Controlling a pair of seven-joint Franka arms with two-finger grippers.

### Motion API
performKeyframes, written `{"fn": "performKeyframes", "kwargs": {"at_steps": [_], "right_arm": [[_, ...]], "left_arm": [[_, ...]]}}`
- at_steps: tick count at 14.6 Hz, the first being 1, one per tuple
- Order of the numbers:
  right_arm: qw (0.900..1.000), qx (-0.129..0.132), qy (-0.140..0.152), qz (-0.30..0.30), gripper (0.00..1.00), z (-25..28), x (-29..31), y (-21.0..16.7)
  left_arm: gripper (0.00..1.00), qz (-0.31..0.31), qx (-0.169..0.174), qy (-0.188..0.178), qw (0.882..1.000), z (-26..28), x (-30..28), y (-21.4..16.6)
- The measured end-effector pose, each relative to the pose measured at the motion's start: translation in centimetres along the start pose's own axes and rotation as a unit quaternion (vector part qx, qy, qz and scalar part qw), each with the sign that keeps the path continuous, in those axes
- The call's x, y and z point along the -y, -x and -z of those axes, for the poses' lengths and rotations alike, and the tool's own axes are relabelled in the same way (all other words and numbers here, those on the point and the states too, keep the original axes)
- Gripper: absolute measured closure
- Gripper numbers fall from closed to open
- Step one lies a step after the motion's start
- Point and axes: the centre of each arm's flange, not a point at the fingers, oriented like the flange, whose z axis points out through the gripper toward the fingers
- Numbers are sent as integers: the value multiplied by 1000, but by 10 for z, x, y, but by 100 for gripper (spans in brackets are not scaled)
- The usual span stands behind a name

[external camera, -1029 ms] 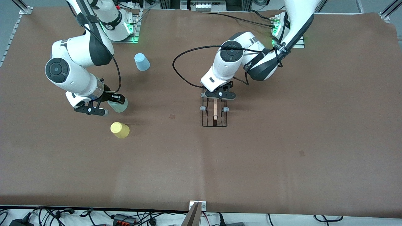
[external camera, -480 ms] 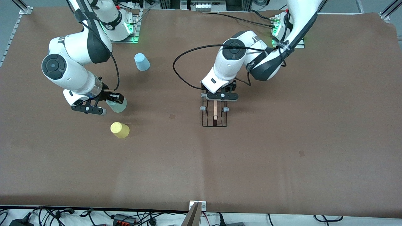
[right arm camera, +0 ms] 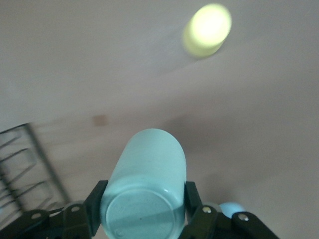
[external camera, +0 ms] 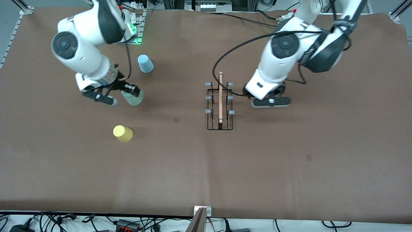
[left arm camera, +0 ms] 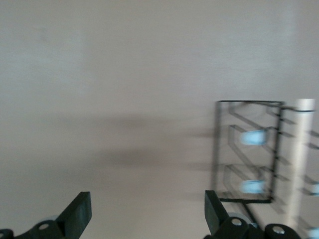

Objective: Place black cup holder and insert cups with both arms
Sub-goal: 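Move the teal cup over the rack while the left gripper withdraws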

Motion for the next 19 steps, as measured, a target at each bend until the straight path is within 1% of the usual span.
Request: {"fn": "performKeyframes", "kwargs": {"at_steps": [2, 4, 7, 11, 13, 14, 17, 18, 19], "right_arm": [[999, -2, -11, -39, 33, 8, 48, 53], [997, -2, -23, -70, 33, 5, 84, 99], [993, 1, -47, -107, 33, -22, 124, 144], [989, -2, -60, -133, 33, -68, 152, 166], [989, -6, -57, -136, 33, -84, 158, 169], [989, -6, -55, -136, 33, -89, 159, 168], [988, -5, -68, -136, 33, -92, 168, 163], [989, -3, -67, -135, 33, -95, 171, 165], [989, -1, -65, -132, 33, -99, 172, 167]], "left_arm": [[0, -28, 12, -10, 999, 5, 58, -16], [0, -49, 18, -8, 999, 4, 121, -35], [0, -70, 22, 1, 997, 5, 210, -51], [0, -91, 41, 6, 995, 29, 289, -50], [0, -100, 50, 8, 994, 55, 311, -45], [0, -101, 54, 8, 993, 70, 317, -42], [0, -106, 48, -2, 993, 107, 321, -29], [0, -105, 47, -10, 993, 115, 319, -24], [0, -99, 46, -9, 994, 121, 319, -19]]}}
